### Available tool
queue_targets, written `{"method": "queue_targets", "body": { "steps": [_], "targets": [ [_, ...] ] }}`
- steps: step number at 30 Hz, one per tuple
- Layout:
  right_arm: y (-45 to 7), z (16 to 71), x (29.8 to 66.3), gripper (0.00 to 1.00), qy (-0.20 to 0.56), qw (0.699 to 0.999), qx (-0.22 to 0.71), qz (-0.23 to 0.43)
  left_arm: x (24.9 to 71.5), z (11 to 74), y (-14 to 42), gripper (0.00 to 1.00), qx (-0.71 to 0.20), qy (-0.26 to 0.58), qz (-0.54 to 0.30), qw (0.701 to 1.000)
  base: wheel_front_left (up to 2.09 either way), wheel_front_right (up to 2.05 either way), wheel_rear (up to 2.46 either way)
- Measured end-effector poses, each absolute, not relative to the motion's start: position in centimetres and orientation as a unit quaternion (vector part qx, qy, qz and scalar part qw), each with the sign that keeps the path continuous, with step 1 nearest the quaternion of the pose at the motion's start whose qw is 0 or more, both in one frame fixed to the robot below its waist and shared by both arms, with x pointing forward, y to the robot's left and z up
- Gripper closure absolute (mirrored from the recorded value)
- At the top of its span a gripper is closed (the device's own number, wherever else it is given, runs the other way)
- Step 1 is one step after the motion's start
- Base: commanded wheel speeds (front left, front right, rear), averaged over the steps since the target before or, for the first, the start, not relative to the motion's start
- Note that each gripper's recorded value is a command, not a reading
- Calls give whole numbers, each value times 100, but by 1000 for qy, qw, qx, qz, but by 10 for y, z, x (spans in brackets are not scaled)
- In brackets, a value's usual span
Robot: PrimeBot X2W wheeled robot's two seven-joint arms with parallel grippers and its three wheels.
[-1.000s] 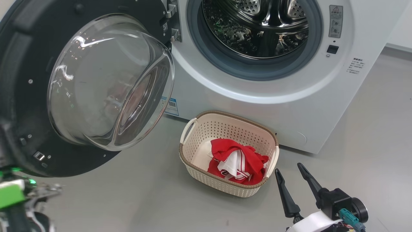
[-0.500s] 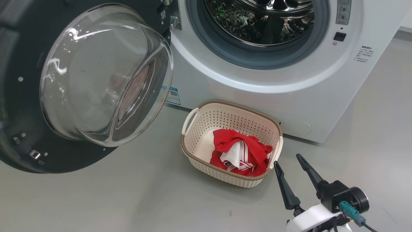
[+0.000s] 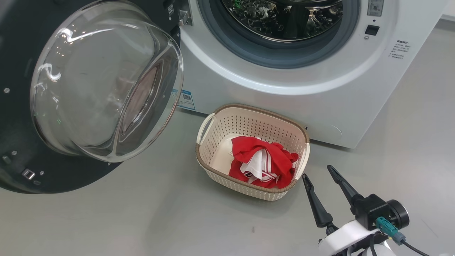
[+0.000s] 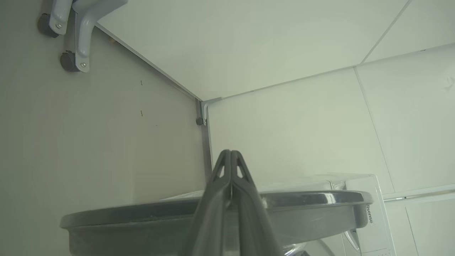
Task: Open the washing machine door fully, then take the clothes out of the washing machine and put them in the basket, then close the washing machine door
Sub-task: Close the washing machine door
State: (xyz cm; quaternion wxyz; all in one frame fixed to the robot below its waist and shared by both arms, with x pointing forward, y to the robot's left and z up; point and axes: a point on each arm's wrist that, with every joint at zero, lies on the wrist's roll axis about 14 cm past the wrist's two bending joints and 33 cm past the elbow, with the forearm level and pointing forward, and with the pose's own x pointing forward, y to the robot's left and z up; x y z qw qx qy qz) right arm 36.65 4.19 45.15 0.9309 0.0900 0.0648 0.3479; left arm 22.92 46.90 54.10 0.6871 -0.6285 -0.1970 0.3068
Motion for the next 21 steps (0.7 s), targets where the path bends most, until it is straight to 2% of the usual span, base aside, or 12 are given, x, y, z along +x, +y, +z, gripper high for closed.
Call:
{"method": "queue_targets", "body": {
  "steps": [9,21],
  "targets": [
    [38,446,368,0,72,932,87,345,245,521,463,100,-636,-134,303,697,0,0,0],
    [37,444,368,0,77,931,85,347,261,517,458,100,-644,-95,283,704,0,0,0]
  ]
}}
